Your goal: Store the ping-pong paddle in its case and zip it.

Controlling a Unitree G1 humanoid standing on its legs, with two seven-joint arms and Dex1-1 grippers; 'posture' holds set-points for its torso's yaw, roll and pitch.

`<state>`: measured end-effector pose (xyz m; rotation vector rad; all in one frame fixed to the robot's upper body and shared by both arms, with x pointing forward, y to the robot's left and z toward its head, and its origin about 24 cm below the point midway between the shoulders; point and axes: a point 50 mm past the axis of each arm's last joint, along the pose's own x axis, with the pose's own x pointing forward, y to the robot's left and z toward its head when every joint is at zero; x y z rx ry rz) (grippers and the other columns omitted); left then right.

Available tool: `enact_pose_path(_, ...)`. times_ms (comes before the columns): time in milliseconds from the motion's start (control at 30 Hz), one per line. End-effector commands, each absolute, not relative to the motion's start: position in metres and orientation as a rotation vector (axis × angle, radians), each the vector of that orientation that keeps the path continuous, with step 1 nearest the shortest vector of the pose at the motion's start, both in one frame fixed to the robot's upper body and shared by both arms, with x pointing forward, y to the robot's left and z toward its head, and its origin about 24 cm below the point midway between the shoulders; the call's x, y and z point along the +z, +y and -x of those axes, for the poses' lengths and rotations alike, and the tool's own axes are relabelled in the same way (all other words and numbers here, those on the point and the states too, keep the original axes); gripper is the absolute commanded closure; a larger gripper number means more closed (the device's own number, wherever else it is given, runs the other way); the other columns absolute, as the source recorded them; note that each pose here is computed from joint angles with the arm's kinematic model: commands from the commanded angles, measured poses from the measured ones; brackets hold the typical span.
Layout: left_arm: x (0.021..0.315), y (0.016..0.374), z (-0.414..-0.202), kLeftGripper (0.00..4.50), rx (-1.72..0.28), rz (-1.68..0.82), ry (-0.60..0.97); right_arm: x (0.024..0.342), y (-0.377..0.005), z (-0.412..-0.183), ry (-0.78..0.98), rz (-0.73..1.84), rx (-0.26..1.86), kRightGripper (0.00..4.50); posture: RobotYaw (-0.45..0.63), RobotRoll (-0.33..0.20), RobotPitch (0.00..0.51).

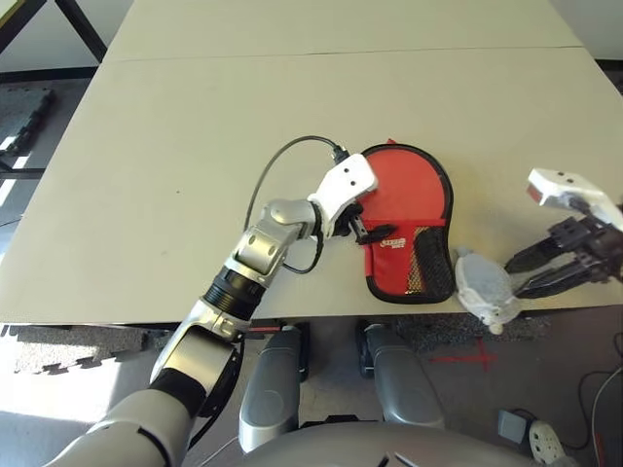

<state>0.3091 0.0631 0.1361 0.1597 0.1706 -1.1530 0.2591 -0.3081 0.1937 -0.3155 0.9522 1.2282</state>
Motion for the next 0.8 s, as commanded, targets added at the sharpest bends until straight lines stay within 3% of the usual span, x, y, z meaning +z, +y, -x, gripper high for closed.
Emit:
enact_pose_path(33,0.163,0.078,-0.311,0.0,-1.1,-0.061,0.097,0.201,-0.317,-0.275,0.847,0.251,1.148,0.02,-0.04,0.0,0.228)
enact_pose_path(167,0.188,0.115,-0.325,0.0,-0.883,0.035,-0.008,0.207,-0.315,-0.31,0.509,0.121,0.978,0.02,-0.01,0.0,0.227)
enact_pose_path(400,0.189,0.192,-0.347,0.0,-0.359,0.082,-0.109,0.209,-0.321,-0.346,0.07,0.04,0.57,0.02,0.04,0.0,0.222)
enact_pose_path(633,0.167,0.265,-0.343,0.0,0.142,0.09,-0.216,0.18,-0.351,-0.352,-0.069,0.002,0.034,0.02,0.07,0.0,0.215)
enact_pose_path(800,0.153,0.287,-0.336,0.0,0.282,0.068,-0.256,0.163,-0.367,-0.344,-0.076,0.005,-0.171,0.02,0.08,0.0,0.215)
